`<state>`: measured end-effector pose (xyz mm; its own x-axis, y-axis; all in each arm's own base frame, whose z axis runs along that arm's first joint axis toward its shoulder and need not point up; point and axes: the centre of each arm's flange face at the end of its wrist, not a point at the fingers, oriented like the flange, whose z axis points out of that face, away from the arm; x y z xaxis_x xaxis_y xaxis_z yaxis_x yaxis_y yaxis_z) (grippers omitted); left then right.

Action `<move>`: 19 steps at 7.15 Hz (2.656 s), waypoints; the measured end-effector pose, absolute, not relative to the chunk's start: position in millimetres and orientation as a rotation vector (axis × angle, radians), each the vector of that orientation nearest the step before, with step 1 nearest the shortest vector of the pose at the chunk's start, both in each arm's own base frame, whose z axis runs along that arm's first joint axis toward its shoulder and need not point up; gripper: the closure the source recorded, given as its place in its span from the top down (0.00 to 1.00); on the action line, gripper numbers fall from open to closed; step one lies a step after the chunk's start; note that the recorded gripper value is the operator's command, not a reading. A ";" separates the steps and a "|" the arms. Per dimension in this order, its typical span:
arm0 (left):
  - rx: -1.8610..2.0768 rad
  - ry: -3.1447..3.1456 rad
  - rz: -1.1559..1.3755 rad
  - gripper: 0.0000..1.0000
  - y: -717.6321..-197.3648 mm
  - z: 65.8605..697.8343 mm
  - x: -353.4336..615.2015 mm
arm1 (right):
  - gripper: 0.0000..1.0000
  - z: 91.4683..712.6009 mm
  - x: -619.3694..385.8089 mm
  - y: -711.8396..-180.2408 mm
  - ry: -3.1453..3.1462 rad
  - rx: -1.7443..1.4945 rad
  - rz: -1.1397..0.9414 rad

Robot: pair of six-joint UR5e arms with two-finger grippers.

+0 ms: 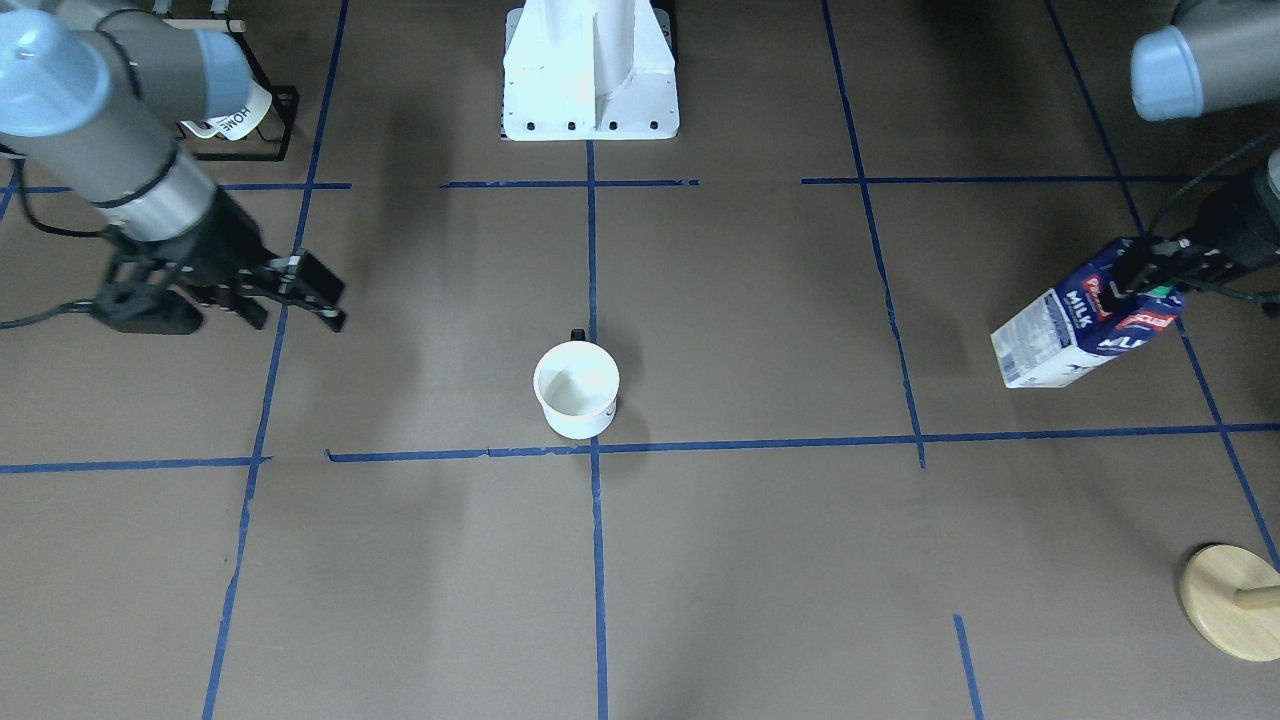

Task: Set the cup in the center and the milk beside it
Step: 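Carry the milk carton with the left gripper beside the mug and lower it, then open the left gripper and lift it away from the carton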

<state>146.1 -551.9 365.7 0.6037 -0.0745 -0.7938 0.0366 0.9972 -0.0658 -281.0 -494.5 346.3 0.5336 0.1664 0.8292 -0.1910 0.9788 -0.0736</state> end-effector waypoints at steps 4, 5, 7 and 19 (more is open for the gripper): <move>-0.039 0.824 0.004 0.06 -501.5 190.3 390.7 | 1.00 378.5 -245.9 -485.2 -0.952 0.055 0.170; -0.030 0.822 0.014 0.06 -513.5 162.6 420.5 | 1.00 381.0 -244.7 -484.0 -0.950 0.054 0.171; -0.011 0.838 0.030 0.07 -537.5 134.7 456.2 | 1.00 384.4 -243.4 -482.7 -0.946 0.053 0.174; 0.131 0.912 -0.018 1.00 -539.9 78.5 369.0 | 1.00 384.4 -243.7 -480.7 -0.947 0.052 0.171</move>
